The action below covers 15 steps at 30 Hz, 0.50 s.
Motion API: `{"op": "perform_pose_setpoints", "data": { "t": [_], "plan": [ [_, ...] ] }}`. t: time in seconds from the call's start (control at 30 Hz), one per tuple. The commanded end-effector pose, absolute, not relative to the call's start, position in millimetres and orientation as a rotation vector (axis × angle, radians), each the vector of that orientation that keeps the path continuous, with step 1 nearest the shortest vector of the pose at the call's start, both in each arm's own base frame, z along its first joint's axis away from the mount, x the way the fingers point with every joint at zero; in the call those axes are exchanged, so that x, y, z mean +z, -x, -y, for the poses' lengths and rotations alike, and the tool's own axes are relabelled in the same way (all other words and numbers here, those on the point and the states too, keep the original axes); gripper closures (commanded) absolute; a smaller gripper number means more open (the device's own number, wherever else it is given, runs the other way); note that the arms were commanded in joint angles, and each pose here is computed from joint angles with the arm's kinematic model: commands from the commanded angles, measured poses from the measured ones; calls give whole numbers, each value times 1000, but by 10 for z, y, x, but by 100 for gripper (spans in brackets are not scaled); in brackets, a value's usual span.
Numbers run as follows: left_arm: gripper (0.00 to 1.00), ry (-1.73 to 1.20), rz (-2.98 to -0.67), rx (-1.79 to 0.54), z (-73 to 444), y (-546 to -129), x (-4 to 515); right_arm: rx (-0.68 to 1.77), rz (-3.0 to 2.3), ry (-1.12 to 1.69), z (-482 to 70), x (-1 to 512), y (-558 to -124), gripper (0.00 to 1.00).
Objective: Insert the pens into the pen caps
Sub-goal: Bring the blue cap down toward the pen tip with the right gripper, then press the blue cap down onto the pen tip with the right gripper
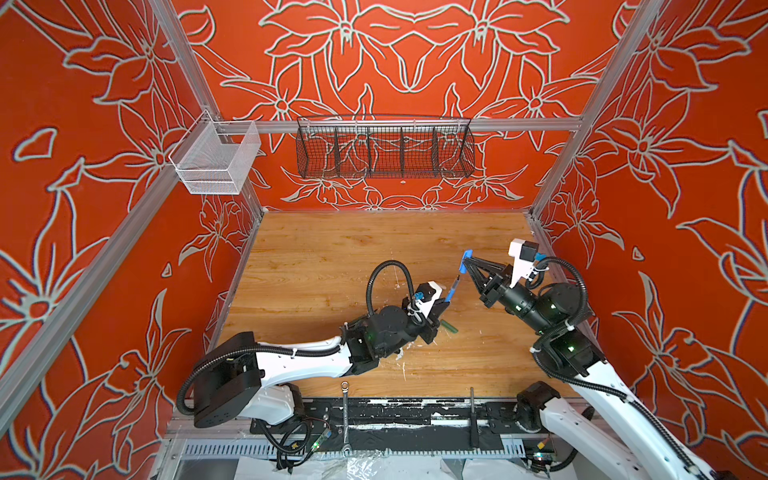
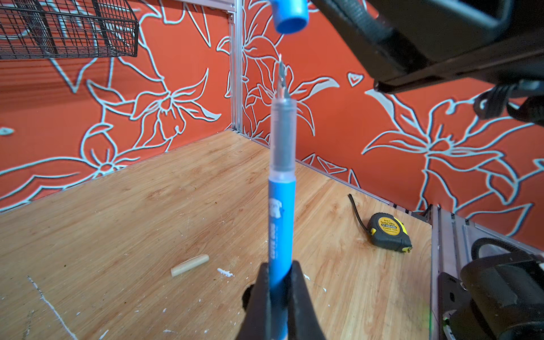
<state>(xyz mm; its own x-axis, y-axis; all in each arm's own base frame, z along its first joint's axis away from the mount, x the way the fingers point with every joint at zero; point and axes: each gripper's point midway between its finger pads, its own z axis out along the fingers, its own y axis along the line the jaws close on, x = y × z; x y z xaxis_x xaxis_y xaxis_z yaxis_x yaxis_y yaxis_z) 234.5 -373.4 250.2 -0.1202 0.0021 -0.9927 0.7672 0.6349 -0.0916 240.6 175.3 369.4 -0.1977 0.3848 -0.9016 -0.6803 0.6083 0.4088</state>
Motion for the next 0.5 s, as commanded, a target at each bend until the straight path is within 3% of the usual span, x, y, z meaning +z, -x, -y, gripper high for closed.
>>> {"op": "perform_pose_setpoints", "data": {
  "t": [0.0, 0.47],
  "plan": [
    [100, -645, -1540, -752, 3748, -2340, 2644, 1009, -1471, 280, -1777, 3738, -2330, 100],
    [100, -638, -1542, -749, 3739, -2348, 2641, 1050, -1488, 252, -1830, 3566, -2347, 100]
  ]
}}
